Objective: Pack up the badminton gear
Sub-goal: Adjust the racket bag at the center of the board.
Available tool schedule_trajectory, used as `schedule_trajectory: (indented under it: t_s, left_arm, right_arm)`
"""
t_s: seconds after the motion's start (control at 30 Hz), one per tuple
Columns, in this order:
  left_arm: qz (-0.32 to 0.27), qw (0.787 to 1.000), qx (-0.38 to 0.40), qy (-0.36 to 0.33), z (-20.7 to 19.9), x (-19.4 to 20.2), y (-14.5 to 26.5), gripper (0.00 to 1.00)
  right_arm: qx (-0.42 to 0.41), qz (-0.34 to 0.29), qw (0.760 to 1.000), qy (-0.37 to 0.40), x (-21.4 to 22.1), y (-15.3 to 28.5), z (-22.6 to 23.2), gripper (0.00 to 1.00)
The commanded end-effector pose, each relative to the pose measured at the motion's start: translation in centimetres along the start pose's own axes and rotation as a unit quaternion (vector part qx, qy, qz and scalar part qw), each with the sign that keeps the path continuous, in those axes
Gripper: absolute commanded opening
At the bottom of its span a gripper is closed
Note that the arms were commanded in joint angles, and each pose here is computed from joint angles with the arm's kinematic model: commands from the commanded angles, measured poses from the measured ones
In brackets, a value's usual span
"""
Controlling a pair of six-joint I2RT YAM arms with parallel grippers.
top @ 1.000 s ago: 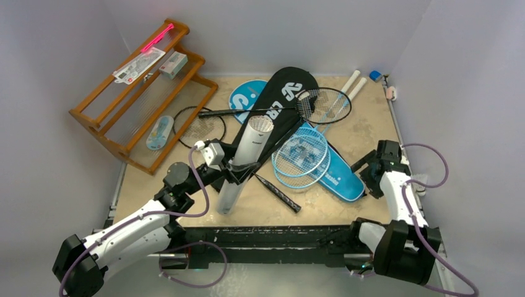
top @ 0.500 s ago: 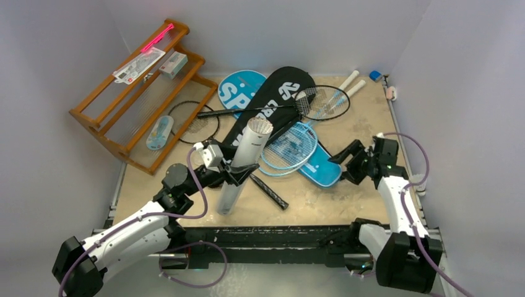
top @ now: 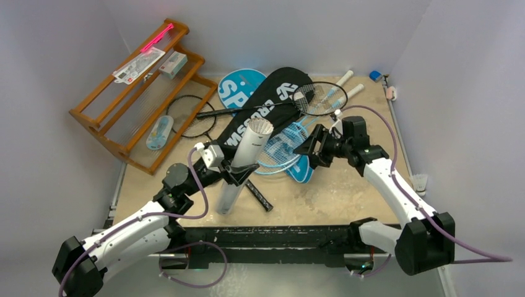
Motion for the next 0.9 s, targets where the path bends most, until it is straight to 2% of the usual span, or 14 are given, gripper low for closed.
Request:
schedule_trajectory:
  t_s: [0.0,0.17,0.27,0.37,0.5,0.57,0.67,0.87]
  left_arm:
    - [-0.027,0.999,-0.005,-0.019,0.4,-2.0,-0.6,0.56]
    - [-0.018,0.999,-0.03,-0.017,0.9,-2.3,-0.7,0.56]
    - [-0.007,0.998,-0.063,-0.017,1.6,-2.7,-0.6,0.56]
    - [0.01,0.995,-0.098,-0.02,2.2,-3.4,-0.2,0.56]
    - [0.022,0.988,-0.151,-0.036,3.1,-5.0,0.9,0.56]
    - [0.031,0.982,-0.18,-0.045,3.6,-5.5,1.6,0.56]
    - [0.041,0.973,-0.223,-0.049,4.2,-6.1,2.7,0.56]
    - [0.049,0.943,-0.322,-0.072,5.5,-7.3,5.6,0.56]
  right_arm:
    - [-0.047,-0.003,0.997,0.061,-0.7,0.4,3.6,0.74]
    - [0.122,-0.091,0.987,0.047,-0.9,2.1,0.2,0.89]
    - [0.233,-0.163,0.958,0.029,-1.6,3.1,-2.6,0.97]
    - [0.29,-0.189,0.937,0.035,-2.2,3.1,-4.1,0.99]
    - [0.25,-0.155,0.953,0.073,-2.9,1.1,-4.0,0.96]
    - [0.195,-0.118,0.967,0.115,-2.9,-0.3,-3.4,0.92]
    - [0.115,-0.06,0.982,0.134,-1.9,-2.6,-2.6,0.86]
    - [0.14,-0.037,0.978,0.149,-0.8,-6.5,-2.3,0.85]
Point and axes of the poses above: each gripper's point midway between its finger pads, its own y axis back along the fingers, its own z axis along the line the jaws close on, x = y × z, the point moved 8 cm from there along y, back along the fingers, and after that the axes turned 8 degrees about -y, right-handed, at the moved point
